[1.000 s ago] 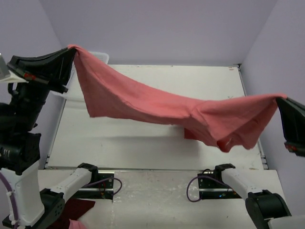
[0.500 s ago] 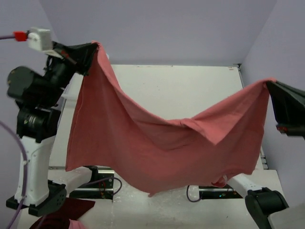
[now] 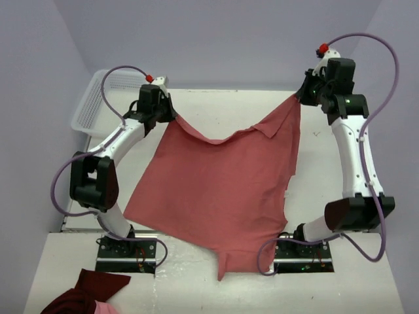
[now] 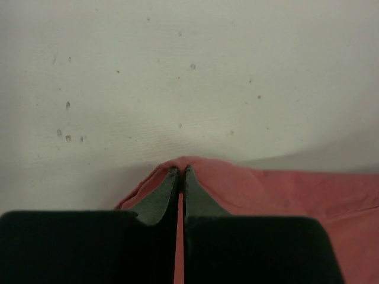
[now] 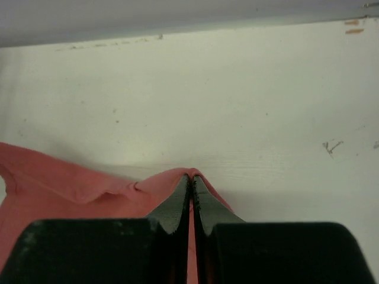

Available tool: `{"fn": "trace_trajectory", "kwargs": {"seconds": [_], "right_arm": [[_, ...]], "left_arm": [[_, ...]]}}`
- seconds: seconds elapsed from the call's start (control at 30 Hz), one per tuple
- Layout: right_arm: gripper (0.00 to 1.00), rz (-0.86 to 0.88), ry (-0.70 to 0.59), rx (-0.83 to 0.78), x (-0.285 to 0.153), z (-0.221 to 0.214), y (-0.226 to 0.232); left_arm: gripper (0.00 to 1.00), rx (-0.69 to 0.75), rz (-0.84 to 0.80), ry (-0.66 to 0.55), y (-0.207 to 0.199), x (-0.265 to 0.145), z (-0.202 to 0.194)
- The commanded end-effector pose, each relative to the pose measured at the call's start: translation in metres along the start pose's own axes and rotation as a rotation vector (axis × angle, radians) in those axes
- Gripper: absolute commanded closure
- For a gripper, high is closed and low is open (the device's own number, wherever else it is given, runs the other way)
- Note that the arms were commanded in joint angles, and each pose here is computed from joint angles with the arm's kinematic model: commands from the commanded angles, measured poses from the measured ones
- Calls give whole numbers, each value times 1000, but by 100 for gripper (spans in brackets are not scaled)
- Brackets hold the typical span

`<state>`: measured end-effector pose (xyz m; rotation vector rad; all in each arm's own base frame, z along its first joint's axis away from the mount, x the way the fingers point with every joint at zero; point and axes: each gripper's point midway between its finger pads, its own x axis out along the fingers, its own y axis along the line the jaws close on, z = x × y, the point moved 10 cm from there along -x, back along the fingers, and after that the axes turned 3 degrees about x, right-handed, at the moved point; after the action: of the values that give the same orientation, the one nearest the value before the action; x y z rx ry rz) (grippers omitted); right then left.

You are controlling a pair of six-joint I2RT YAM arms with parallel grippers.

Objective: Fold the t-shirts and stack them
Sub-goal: Flatten out the tshirt

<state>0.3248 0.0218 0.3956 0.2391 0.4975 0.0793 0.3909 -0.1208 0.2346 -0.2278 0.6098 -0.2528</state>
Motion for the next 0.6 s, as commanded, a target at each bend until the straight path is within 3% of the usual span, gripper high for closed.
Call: {"fn": "trace_trajectory", "kwargs": {"seconds": [0.0,0.3,0.57], "right_arm": [[100,-7,-79,-25,23,18,-8],[100,-46,64,9,116,15,-39],[100,-66,115,33,124,3,-43]], "left_arm": [[100,41,7,-162,2,24,32],[100,83,44,-104,26,100,32],[100,86,57,-66,46,131,32]]}}
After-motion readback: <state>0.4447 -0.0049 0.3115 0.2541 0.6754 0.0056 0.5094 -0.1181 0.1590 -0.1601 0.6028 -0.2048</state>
